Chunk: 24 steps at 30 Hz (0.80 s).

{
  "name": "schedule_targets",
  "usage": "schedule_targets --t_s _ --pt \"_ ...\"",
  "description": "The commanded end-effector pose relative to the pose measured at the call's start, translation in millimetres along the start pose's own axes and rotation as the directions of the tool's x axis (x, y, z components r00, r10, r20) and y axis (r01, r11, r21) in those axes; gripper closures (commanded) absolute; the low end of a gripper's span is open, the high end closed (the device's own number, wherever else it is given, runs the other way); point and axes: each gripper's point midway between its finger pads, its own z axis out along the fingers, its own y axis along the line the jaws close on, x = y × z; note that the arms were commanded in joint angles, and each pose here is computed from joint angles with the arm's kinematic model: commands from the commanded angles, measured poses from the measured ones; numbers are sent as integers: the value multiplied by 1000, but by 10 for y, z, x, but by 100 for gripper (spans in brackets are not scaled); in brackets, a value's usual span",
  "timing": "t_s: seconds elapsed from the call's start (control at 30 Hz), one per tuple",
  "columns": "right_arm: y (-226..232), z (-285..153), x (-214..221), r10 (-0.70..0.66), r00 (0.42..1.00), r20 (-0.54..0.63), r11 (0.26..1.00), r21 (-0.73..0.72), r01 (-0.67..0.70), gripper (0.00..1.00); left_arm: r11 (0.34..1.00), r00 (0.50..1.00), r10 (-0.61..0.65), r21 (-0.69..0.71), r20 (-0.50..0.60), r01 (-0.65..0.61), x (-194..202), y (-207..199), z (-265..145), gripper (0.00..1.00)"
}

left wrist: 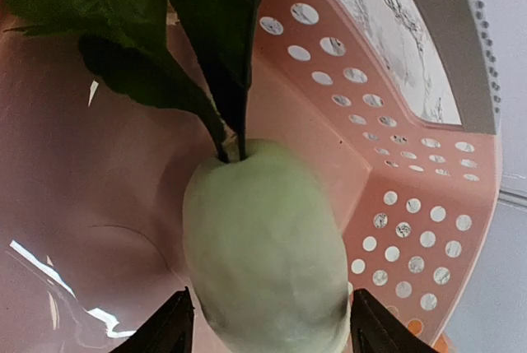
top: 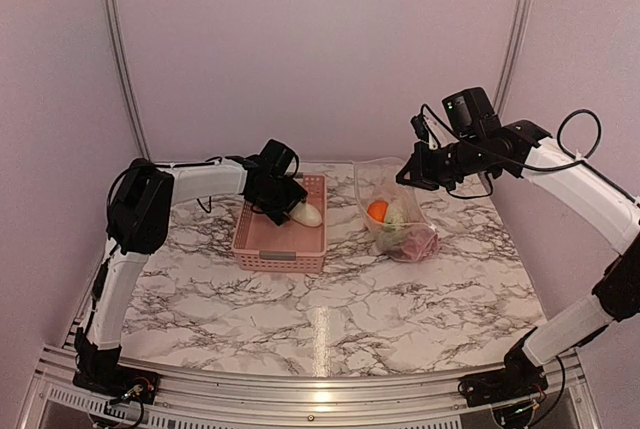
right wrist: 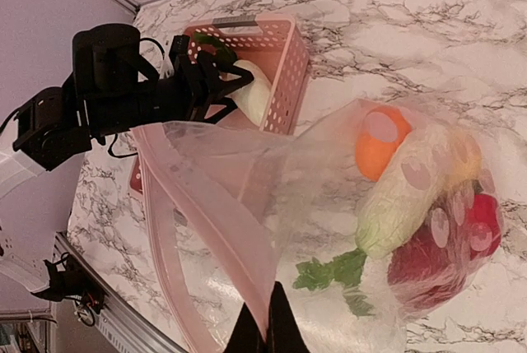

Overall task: Place the food in the zip-top bag and seal the zipper
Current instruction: Pick up the fake vegetable from the bin.

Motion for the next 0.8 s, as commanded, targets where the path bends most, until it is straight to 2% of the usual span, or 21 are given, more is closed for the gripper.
schedule_targets --t_s 0.0,0.1,0.2,0.37,0.6,0.77 --pt "12 -97 -19 -9 1000 20 1000 -7 9 100 995 999 -50 -84 -2 50 -22 155 224 33" --pt "-2 -99 -22 -10 1000 23 1000 0 10 100 992 998 -62 -115 -13 60 -14 201 314 38" --pt "-9 -96 -33 -9 1000 27 1000 3 9 100 990 998 -66 -124 -15 64 -3 248 349 55" --pt "-8 -100 -66 -8 999 39 1000 8 8 100 997 1000 -24 -77 5 25 -62 83 141 65" --pt "14 -65 -119 -11 999 35 1000 6 10 100 986 988 95 124 119 -110 -257 -586 -647 66" --pt "61 -104 -179 -22 999 25 1000 10 22 100 894 942 263 314 207 -319 -126 -1219 -1309 66"
